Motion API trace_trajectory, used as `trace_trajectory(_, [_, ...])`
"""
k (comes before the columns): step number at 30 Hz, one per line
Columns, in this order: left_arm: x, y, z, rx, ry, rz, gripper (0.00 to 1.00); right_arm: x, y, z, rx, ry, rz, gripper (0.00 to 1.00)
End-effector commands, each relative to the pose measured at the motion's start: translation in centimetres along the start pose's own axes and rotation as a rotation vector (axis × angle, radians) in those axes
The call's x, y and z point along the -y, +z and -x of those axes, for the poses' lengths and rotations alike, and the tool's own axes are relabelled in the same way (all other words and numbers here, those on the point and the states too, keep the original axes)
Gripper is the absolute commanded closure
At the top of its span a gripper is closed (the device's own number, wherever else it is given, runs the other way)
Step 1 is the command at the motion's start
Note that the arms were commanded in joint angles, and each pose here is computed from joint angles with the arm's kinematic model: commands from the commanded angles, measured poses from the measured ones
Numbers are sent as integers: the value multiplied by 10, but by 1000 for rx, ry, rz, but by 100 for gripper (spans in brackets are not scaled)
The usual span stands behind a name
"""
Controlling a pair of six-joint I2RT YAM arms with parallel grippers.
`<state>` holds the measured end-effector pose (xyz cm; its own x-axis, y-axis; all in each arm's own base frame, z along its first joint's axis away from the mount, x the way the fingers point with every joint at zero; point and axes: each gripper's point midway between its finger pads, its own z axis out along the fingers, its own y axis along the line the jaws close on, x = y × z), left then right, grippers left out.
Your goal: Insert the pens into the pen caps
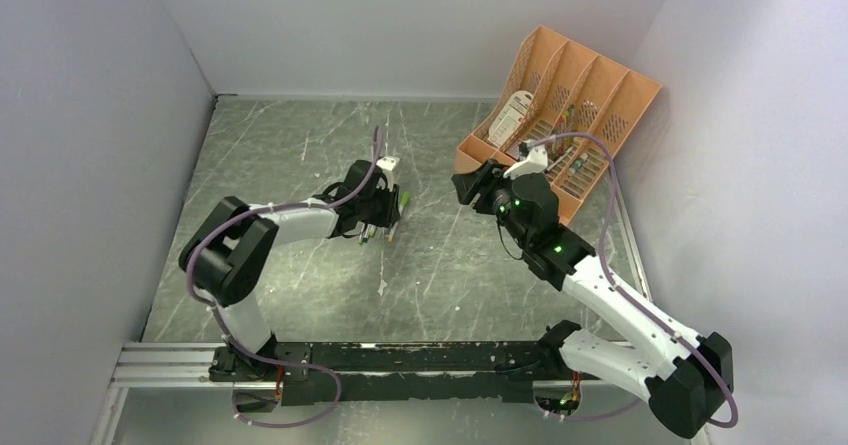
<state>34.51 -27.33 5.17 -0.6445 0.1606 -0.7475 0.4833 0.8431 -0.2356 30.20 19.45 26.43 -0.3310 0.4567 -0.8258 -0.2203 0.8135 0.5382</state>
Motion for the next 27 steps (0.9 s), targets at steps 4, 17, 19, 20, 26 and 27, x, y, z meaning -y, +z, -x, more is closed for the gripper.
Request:
trace_trajectory(4, [-17, 23, -8, -77, -45, 80, 58, 10, 0, -31, -100, 38, -7, 45])
trace_trajectory(17, [8, -61, 104, 305, -50, 32, 52, 45, 43, -118, -374, -54, -91, 65])
trace_trajectory(19, [8, -79, 112, 349, -46, 40, 50, 51, 58, -138, -430, -65, -111, 76])
trace_trajectory(20, [8, -89, 116, 379, -57, 43, 47, 54, 66, -148, -461, -75, -122, 81])
trace_trajectory(26, [13, -142, 121, 457, -35, 16, 24, 43, 114, -180, -524, -86, -83, 95])
trace_trajectory(27, [15, -149, 120, 488, -28, -5, 19, 44, 120, -187, -543, -87, -85, 96])
